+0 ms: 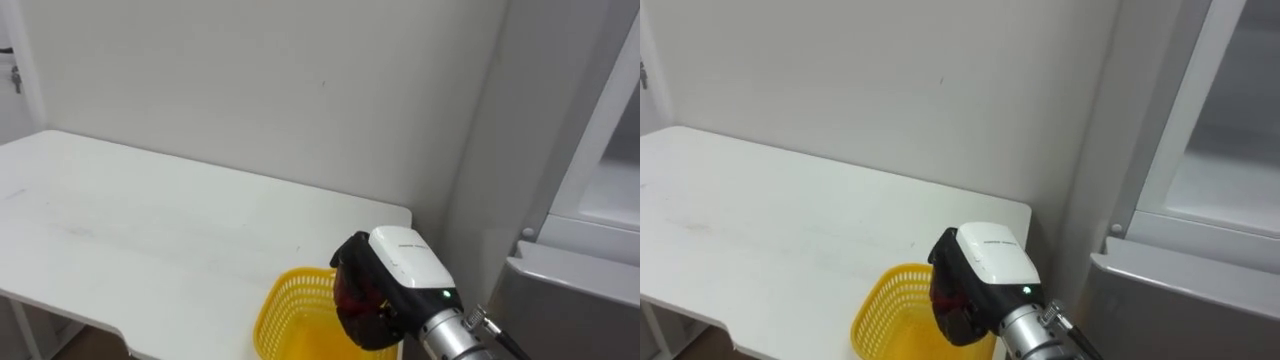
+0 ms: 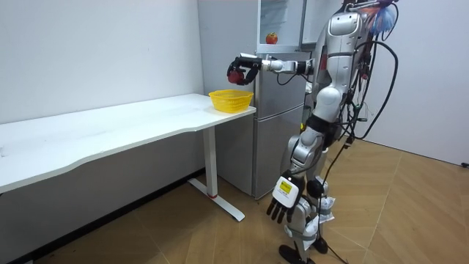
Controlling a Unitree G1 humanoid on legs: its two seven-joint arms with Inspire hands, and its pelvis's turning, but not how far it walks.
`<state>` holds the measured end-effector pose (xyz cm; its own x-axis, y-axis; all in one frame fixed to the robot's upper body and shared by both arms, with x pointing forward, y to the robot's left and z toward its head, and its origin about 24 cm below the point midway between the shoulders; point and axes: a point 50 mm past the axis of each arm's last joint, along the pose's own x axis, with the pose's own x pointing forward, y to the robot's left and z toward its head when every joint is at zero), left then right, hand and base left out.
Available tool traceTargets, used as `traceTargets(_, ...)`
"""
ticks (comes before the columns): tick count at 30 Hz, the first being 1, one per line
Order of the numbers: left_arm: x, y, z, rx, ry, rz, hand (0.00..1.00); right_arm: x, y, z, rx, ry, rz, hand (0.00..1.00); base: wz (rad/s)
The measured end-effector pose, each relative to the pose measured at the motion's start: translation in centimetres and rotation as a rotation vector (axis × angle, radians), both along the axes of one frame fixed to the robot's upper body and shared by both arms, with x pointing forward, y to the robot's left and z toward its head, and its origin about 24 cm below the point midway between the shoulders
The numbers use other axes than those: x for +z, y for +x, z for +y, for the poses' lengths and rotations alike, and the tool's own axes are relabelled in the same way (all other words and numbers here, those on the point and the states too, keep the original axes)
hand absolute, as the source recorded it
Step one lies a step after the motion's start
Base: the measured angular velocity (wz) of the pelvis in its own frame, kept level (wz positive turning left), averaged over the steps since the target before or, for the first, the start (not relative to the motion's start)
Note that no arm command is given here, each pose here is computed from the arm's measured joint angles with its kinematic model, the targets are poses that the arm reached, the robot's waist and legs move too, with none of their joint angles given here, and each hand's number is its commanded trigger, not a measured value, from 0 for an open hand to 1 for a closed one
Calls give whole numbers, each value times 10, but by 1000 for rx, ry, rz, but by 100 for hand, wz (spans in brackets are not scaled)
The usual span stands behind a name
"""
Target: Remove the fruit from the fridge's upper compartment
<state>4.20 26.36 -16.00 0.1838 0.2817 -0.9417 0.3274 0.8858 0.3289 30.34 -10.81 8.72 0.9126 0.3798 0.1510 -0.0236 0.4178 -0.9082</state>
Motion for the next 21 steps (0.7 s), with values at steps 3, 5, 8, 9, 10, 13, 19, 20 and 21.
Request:
traceTargets(3, 0, 0, 0, -7, 2, 2, 0, 0, 0, 0, 0, 1, 0, 0, 0)
traceTargets(5, 0, 0, 0, -8, 3, 3, 0, 0, 0, 1, 1, 2, 0, 0, 0)
traceTargets(8, 0, 0, 0, -9, 3, 2, 0, 0, 0, 1, 1, 4, -2, 0, 0)
traceTargets(9, 0, 0, 0, -9, 3, 2, 0, 0, 0, 1, 0, 5, -4, 0, 0)
traceTargets(10, 0, 0, 0, -9, 2, 2, 0, 0, 0, 1, -1, 7, -5, 0, 0)
traceTargets(13, 0, 0, 0, -9, 2, 2, 0, 1, 0, 1, -3, 10, -11, 0, 0)
traceTargets(19, 0, 1, 0, -7, 2, 0, 0, 1, 0, 0, -8, 14, -23, 0, 0)
traceTargets(20, 0, 1, 0, -7, 2, -1, 0, 1, 0, 0, -9, 14, -24, 0, 0)
traceTargets(21, 0, 1, -1, -7, 2, -2, 0, 1, 0, 0, -10, 12, -24, 0, 0)
